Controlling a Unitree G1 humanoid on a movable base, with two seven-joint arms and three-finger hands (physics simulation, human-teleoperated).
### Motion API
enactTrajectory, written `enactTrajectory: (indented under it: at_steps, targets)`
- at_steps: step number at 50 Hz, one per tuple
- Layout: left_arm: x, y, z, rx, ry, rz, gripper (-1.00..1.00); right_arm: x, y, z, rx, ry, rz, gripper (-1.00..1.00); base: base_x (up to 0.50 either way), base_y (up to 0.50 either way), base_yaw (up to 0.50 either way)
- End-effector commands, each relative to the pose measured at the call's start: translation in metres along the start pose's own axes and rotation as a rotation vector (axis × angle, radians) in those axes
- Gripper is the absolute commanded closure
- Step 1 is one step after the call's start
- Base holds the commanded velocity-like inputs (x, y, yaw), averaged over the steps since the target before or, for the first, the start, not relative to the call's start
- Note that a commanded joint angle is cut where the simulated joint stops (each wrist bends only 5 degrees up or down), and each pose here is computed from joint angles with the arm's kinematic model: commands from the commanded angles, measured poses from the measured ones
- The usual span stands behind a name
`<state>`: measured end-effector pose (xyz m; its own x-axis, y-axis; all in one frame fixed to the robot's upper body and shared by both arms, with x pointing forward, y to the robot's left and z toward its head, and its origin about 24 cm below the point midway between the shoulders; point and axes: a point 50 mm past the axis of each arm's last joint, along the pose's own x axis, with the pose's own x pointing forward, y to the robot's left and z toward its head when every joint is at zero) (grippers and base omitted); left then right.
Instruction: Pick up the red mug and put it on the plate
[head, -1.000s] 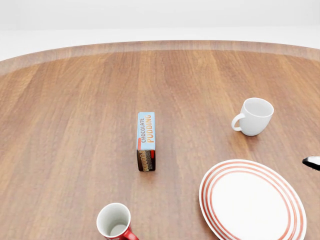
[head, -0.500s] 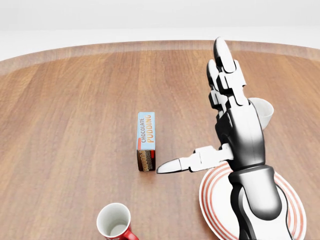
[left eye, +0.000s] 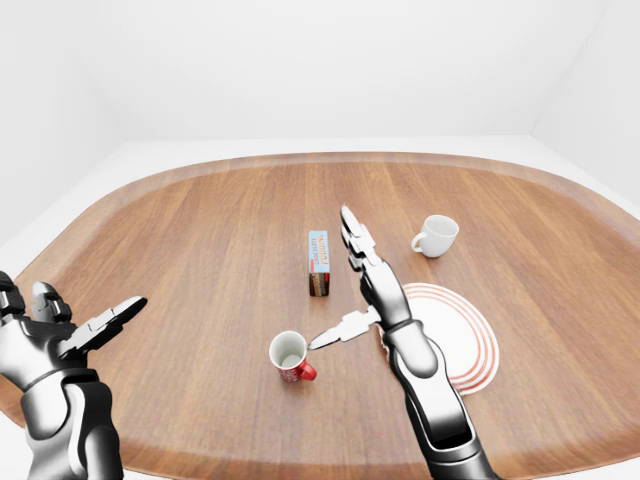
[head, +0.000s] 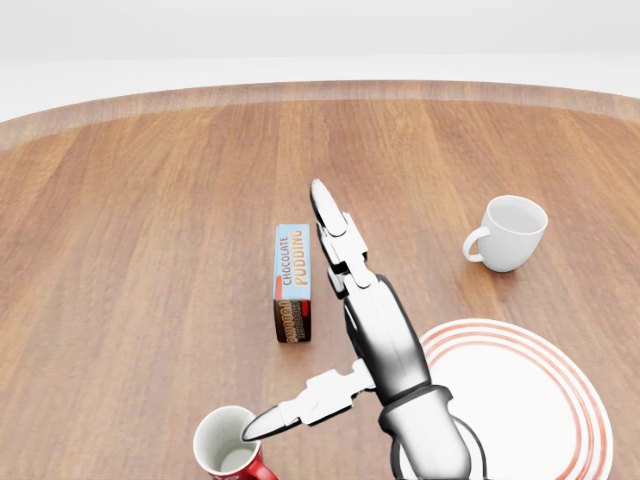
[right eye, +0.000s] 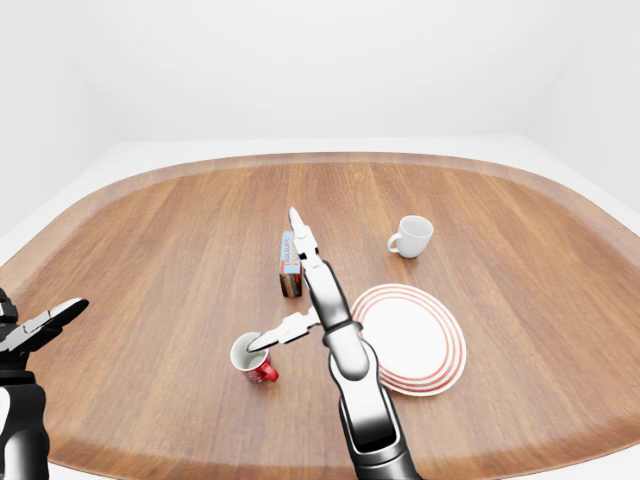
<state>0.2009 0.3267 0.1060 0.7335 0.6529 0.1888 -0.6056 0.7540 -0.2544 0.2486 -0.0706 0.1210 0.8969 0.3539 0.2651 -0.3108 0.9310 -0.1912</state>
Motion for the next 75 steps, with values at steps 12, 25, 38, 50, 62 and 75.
enactTrajectory:
  at_steps: [12, 25, 38, 50, 62, 75]
  targets:
    - [0.000, 0.000, -0.001, 0.000, 0.001, 0.000, -1.00, -0.039, 0.044, -0.067, 0.006, 0.285, 0.108, -1.00, 0.00, 0.00, 0.00]
    - [0.000, 0.000, -0.001, 0.000, 0.002, 0.000, -1.00, -0.054, 0.054, -0.085, -0.004, 0.332, 0.142, -1.00, 0.00, 0.00, 0.00]
    - [-0.001, 0.000, 0.000, -0.001, 0.002, 0.001, -1.00, -0.062, 0.066, -0.110, -0.028, 0.431, 0.183, -1.00, 0.00, 0.00, 0.00]
    - [-0.001, -0.001, 0.002, -0.001, 0.001, 0.000, -1.00, -0.069, 0.077, -0.123, -0.041, 0.496, 0.211, -1.00, 0.00, 0.00, 0.00]
    - [-0.001, -0.001, 0.002, -0.002, 0.003, 0.000, -1.00, -0.061, 0.083, -0.134, -0.057, 0.540, 0.206, -1.00, 0.00, 0.00, 0.00]
    - [-0.001, -0.001, 0.002, -0.002, 0.002, 0.000, -1.00, -0.062, 0.085, -0.146, -0.073, 0.598, 0.199, -1.00, 0.00, 0.00, 0.00]
